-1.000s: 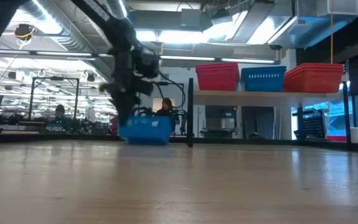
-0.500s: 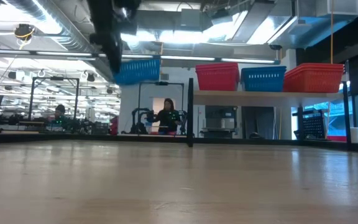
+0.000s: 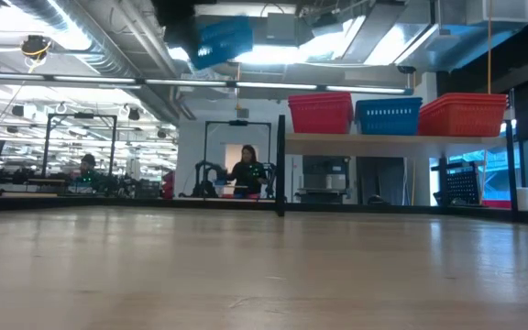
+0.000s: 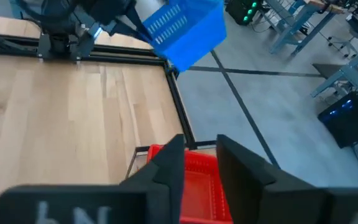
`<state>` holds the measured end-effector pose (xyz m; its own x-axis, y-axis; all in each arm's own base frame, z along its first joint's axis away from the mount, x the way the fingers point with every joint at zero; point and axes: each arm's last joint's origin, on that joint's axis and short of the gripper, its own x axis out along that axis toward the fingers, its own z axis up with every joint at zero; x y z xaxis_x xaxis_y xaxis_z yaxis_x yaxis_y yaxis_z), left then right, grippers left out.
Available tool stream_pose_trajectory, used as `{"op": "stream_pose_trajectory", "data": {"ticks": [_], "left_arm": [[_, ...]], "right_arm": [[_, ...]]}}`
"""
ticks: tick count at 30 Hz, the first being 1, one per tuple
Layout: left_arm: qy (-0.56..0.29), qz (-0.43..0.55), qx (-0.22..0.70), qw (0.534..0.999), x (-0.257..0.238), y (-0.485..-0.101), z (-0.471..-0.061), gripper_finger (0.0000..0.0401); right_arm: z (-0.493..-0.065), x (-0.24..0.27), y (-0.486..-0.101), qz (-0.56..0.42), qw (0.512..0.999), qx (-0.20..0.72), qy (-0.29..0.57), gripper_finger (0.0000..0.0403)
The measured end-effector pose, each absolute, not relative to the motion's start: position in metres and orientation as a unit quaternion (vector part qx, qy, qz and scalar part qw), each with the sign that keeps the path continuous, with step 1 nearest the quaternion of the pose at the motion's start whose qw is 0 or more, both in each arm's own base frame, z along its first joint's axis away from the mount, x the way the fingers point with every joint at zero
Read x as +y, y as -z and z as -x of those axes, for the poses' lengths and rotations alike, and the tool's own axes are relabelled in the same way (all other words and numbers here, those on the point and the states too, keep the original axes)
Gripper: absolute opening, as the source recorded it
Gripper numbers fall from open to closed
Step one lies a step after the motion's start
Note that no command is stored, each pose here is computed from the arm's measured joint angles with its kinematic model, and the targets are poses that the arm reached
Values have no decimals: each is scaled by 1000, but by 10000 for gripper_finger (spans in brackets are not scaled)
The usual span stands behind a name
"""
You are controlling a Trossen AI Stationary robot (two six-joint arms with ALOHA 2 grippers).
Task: Stack baskets on shelf by color
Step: Stack the blue bin on top of the stacked blue bins on the shelf
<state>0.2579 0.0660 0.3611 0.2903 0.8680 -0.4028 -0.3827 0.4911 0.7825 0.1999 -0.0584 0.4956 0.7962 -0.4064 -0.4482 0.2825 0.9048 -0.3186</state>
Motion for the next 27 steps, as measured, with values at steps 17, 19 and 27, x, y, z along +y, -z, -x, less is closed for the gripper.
{"op": "stream_pose_trajectory", "data": {"ticks": [17,19,27], "left_arm": [[-431,-469,504,584,49,-346,-286,0],[-416,-487,514,571,48,-346,-289,0],[-355,-536,533,551,39,-344,-292,0]], "right_arm": [[-295,-83,-499,82,972,70,207,126],[-306,-84,-491,117,973,87,176,126],[-341,-91,-459,160,967,148,131,126]]}}
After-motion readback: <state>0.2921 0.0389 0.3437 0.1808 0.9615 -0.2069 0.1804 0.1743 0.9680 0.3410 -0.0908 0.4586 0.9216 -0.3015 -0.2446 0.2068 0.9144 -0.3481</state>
